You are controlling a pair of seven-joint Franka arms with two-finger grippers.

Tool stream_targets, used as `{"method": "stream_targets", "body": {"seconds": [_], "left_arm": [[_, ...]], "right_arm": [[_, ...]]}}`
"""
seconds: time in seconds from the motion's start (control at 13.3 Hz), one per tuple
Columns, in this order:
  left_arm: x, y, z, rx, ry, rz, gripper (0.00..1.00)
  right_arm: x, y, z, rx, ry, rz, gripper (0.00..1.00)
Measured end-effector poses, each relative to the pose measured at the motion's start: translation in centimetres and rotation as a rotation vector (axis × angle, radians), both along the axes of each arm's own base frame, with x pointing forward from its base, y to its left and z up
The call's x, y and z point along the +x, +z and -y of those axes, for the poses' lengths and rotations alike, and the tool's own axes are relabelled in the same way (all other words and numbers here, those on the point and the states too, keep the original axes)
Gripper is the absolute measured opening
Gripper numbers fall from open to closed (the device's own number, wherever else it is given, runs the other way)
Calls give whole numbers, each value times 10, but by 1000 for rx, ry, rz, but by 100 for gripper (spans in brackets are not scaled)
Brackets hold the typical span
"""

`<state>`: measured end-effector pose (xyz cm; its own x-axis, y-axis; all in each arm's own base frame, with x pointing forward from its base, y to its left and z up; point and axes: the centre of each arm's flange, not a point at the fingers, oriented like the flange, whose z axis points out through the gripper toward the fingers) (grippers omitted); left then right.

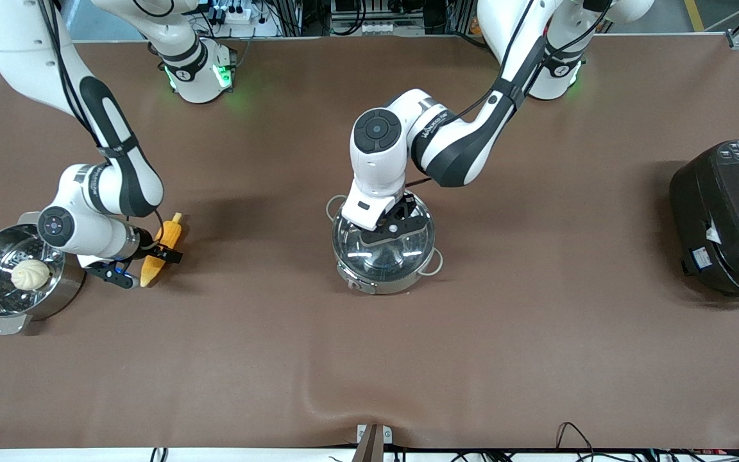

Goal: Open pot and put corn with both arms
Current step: 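Grasp the lid knob with the left gripper while the right gripper grasps the corn, then lift the glass lid off the pot with the left gripper, then lower the lid beside the pot while the right gripper carries corn over pot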

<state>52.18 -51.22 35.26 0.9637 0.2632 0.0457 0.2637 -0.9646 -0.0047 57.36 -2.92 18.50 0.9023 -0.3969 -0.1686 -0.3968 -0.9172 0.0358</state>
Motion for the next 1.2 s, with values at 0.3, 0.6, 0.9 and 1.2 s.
{"method": "stream_targets", "body": {"seconds": [0.3,0.6,0.9,1.2], "left_arm": [[11,29,-12,-15,24,17,50],[44,140,-91,-45,84,60,50],[76,211,-238,-50,47,41,50],[90,165,-343,-8,37,-53,50]], "right_arm": [[-3,-3,19,0,-33,-8,87],[-3,-3,18,1,-31,-12,56],[2,8,11,9,-17,-43,37],[44,104,-57,29,101,-107,34]]}}
